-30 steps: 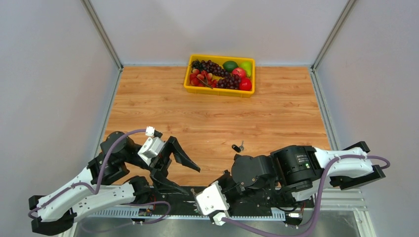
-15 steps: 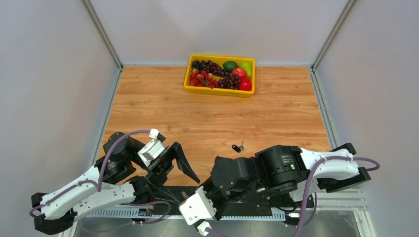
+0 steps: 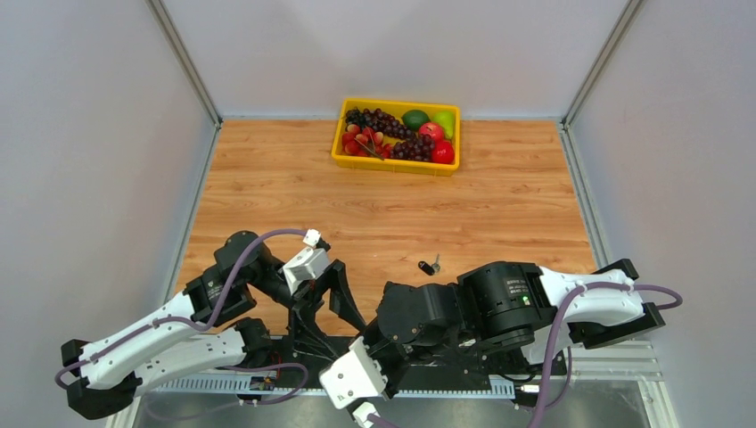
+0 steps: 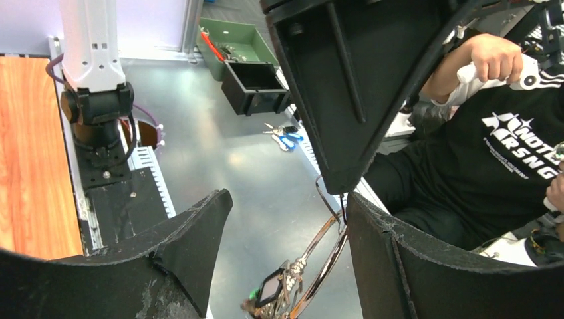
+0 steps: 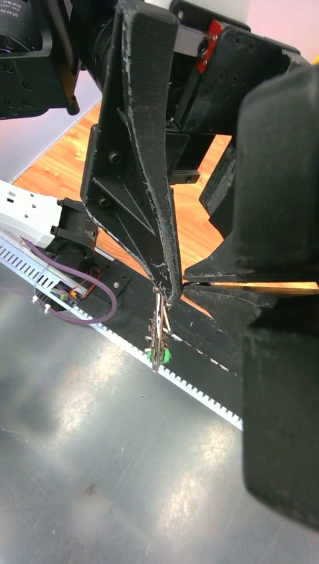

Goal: Put the keys on the keyring

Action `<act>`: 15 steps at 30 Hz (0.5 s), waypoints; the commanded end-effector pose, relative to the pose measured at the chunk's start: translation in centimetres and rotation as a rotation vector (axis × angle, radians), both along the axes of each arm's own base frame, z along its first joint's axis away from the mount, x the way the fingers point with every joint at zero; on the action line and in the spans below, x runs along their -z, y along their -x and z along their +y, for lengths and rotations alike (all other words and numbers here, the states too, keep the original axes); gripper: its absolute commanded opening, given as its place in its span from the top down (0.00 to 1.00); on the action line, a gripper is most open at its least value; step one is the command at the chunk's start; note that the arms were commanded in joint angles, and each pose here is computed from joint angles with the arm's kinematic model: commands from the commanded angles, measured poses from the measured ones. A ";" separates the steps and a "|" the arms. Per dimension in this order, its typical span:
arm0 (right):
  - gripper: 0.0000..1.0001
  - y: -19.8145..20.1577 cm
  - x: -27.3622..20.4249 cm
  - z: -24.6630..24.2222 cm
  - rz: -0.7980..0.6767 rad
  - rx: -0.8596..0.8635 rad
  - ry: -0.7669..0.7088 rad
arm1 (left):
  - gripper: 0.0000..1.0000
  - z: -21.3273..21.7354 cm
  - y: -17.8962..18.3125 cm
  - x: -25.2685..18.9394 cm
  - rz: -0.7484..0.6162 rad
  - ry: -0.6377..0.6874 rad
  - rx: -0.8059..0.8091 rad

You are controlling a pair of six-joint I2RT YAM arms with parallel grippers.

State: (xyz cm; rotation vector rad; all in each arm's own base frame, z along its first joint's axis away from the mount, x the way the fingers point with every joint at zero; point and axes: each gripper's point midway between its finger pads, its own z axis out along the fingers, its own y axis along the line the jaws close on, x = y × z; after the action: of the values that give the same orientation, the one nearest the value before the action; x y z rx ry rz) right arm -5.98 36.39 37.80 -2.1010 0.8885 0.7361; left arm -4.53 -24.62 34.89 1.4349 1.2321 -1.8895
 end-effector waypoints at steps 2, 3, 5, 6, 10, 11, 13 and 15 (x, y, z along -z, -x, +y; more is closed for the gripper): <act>1.00 -0.6 -2.2 0.0 -0.017 0.011 -0.071 | 0.28 0.2 0.3 0.6 0.003 -0.028 0.021; 1.00 -0.7 -2.2 -0.1 -0.020 0.015 -0.070 | 0.29 0.2 0.3 0.6 0.003 -0.027 0.024; 1.00 -0.9 -2.0 -0.1 -0.027 0.024 -0.066 | 0.29 0.3 0.4 0.6 0.000 -0.024 0.030; 1.00 -1.0 -1.9 -0.1 -0.029 0.028 -0.066 | 0.29 0.4 0.5 0.5 -0.001 -0.022 0.035; 1.00 -1.3 -1.9 -0.1 -0.036 0.039 -0.068 | 0.30 0.7 0.8 0.4 -0.004 -0.013 0.045; 1.00 -1.3 -1.8 -0.1 -0.040 0.042 -0.066 | 0.30 0.7 0.8 0.3 -0.005 -0.010 0.048; 1.00 -1.9 -1.7 -0.1 -0.058 0.068 -0.067 | 0.30 0.8 0.9 0.4 -0.003 -0.009 0.053; 1.00 -2.2 -1.5 -0.1 -0.067 0.081 -0.065 | 0.30 0.8 1.0 0.5 -0.002 -0.007 0.059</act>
State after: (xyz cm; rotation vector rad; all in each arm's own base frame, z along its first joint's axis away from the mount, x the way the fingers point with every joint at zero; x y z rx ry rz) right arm -5.05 36.44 37.66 -2.0857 0.9074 0.6763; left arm -4.95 -24.23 34.37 1.4616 1.2575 -1.9077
